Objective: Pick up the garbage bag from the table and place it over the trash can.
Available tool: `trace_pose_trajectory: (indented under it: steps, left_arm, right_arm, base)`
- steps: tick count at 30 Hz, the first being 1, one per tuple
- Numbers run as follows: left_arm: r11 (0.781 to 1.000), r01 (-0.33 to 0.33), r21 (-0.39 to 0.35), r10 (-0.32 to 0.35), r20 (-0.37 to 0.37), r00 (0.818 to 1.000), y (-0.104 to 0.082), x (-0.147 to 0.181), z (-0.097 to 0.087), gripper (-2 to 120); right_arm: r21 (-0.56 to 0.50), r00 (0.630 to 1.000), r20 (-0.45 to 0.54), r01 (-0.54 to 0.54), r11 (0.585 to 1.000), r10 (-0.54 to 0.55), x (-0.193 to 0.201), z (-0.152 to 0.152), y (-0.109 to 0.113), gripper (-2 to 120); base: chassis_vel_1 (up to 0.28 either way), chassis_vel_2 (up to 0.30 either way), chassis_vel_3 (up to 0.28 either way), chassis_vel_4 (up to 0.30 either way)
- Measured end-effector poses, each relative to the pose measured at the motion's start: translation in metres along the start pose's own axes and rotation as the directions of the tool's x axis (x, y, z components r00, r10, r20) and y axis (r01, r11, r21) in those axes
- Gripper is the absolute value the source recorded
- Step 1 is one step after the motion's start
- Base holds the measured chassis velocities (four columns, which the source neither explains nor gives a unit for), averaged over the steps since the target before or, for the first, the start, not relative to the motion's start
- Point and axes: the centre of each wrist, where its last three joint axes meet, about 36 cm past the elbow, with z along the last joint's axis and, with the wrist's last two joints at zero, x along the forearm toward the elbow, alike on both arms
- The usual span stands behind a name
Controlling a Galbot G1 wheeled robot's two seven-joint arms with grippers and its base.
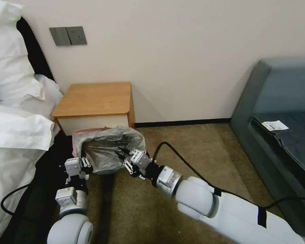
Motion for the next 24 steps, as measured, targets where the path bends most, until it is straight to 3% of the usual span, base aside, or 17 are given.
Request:
trace_pose_trajectory:
  steps: [6,8,14,21,24]
  left_arm:
    - [1.0,-0.003,-0.016,0.003,0.0,1.0,-0.002,0.004,0.0,3]
    - [0.999,-0.008,-0.033,0.008,-0.001,1.0,-0.005,0.009,0.001,3]
    - [0.999,-0.021,-0.05,0.021,0.001,1.0,-0.008,0.02,0.001,3]
    - [0.993,-0.055,-0.108,0.058,0.026,0.998,-0.016,0.039,0.004,3]
    - [0.989,-0.075,-0.129,0.079,0.026,0.997,-0.021,0.046,0.003,3]
  right_arm:
    - [-0.005,0.998,-0.066,-0.007,1.0,0.006,-0.01,-0.001,-0.004,0]
    - [-0.017,0.991,-0.134,-0.015,1.0,0.013,-0.021,0.0,-0.004,0]
    - [-0.009,0.983,-0.18,-0.021,1.0,0.019,-0.037,0.007,-0.003,0]
    - [0.029,0.969,-0.246,-0.014,0.999,0.021,-0.063,0.015,-0.003,0]
    - [0.112,0.958,-0.286,0.006,0.994,0.027,-0.076,0.024,-0.005,0]
  base:
    - [0.0,0.0,0.0,0.0]
    - [0.0,0.0,0.0,0.0]
    - [0.0,0.0,0.0,0.0]
    - [0.0,0.0,0.0,0.0]
    - [0.0,0.0,0.0,0.0]
